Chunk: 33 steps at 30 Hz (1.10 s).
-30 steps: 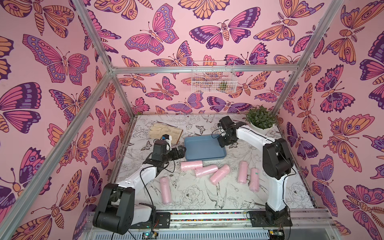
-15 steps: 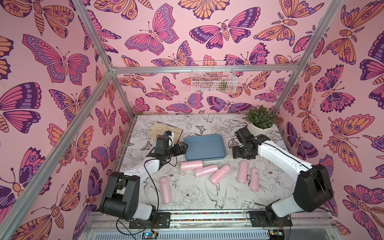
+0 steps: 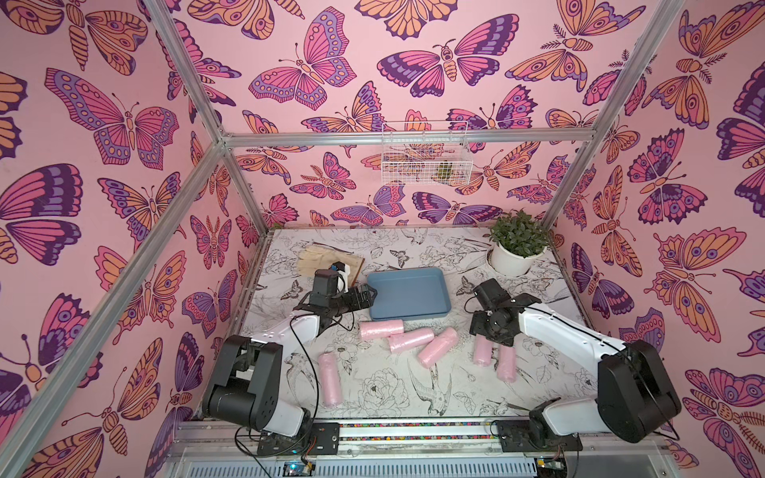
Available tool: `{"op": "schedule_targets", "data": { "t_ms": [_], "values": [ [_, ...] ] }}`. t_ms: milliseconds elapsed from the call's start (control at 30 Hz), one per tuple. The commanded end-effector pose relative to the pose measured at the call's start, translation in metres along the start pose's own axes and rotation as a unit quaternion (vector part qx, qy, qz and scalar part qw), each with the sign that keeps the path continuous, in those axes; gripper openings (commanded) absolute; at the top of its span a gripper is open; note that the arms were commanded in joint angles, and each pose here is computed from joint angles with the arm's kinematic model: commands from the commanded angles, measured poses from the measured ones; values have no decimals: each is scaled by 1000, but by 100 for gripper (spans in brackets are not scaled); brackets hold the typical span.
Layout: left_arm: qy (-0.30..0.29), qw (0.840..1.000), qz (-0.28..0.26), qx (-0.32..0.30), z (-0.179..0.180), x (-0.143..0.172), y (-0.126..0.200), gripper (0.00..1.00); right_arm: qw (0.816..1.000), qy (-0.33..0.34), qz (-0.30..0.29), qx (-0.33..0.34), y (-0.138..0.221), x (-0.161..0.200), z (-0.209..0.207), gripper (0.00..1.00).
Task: Put the roll of trash bags into the storage box
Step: Pick up the roll of trash bags from the center of the board.
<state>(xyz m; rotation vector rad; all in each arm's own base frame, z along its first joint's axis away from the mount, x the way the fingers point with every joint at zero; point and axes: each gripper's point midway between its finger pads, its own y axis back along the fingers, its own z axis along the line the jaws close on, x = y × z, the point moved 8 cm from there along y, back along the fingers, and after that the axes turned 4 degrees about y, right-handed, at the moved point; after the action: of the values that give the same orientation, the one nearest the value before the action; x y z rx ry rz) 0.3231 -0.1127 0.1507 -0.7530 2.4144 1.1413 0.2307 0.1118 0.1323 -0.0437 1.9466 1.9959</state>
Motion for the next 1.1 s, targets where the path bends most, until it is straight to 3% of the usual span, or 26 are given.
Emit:
{"op": "schedule_targets", "data": {
  "t_ms": [0, 700, 1067],
  "values": [
    [-1, 1000, 6, 13, -5, -1, 0, 100, 999, -30, -5, -14, -6, -2, 4, 74],
    [18, 1000, 12, 14, -3, 3, 0, 100, 999, -13, 48, 0, -44, 16, 2, 65],
    [28, 999, 16, 13, -2, 5, -1, 100, 999, 1, 50, 2, -46, 16, 2, 35]
  ]
}}
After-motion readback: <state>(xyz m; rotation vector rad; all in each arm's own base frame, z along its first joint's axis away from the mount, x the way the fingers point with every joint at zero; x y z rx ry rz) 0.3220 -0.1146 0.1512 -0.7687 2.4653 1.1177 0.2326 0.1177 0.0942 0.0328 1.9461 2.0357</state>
